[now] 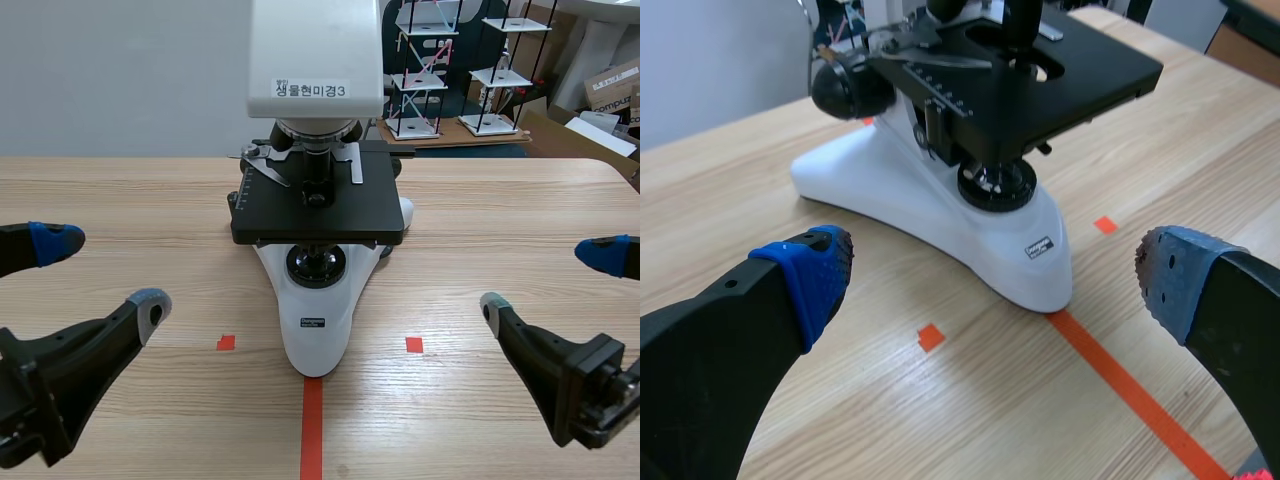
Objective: Point at the objective lens
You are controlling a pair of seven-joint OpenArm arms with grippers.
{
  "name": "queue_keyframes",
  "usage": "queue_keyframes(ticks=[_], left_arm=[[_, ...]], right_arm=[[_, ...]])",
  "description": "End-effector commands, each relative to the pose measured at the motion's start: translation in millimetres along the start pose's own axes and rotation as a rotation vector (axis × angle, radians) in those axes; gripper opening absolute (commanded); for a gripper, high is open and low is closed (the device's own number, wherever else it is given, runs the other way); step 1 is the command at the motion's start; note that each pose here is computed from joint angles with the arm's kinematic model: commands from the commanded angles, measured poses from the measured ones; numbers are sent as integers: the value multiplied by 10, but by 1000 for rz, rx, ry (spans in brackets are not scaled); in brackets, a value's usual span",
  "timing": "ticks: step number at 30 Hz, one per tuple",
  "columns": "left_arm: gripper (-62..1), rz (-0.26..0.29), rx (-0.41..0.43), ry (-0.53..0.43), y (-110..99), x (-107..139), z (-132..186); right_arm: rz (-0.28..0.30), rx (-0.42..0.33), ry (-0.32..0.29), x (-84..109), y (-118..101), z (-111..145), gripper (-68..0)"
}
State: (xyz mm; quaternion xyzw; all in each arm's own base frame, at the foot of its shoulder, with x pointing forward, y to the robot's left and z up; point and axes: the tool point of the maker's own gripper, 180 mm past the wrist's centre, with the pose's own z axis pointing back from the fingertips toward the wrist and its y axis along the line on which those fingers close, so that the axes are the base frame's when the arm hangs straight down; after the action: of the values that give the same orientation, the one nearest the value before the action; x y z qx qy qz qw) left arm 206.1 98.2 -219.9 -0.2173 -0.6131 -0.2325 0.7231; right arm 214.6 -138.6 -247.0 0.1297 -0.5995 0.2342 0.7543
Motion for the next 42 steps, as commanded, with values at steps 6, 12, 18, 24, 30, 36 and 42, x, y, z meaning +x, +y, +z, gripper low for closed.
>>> queue_keyframes(ticks=[6, 12, 18, 24, 30, 36, 42], left_arm=[[-306, -3, 6, -115, 9, 234, 0], [-586, -34, 12, -161, 73, 365, -63], [-589, -48, -1, -165, 104, 380, -233], [-589, -21, -41, -152, 40, 284, -453], [-589, -3, -40, -158, 10, 302, -669], [-589, 21, -50, -166, -39, 307, -831], [-589, -2, -73, -147, -128, 264, -974]], right_arm=[[12, -1, -33, 103, -33, -9, -67], [12, -1, -32, 102, -34, -9, -67], [12, -1, -32, 102, -34, -9, -67], [12, -1, -32, 102, -34, -9, -67], [12, -1, -32, 102, -34, -9, -67], [12, -1, -32, 102, -34, -8, -67], [12, -1, -33, 103, -34, -8, -67]])
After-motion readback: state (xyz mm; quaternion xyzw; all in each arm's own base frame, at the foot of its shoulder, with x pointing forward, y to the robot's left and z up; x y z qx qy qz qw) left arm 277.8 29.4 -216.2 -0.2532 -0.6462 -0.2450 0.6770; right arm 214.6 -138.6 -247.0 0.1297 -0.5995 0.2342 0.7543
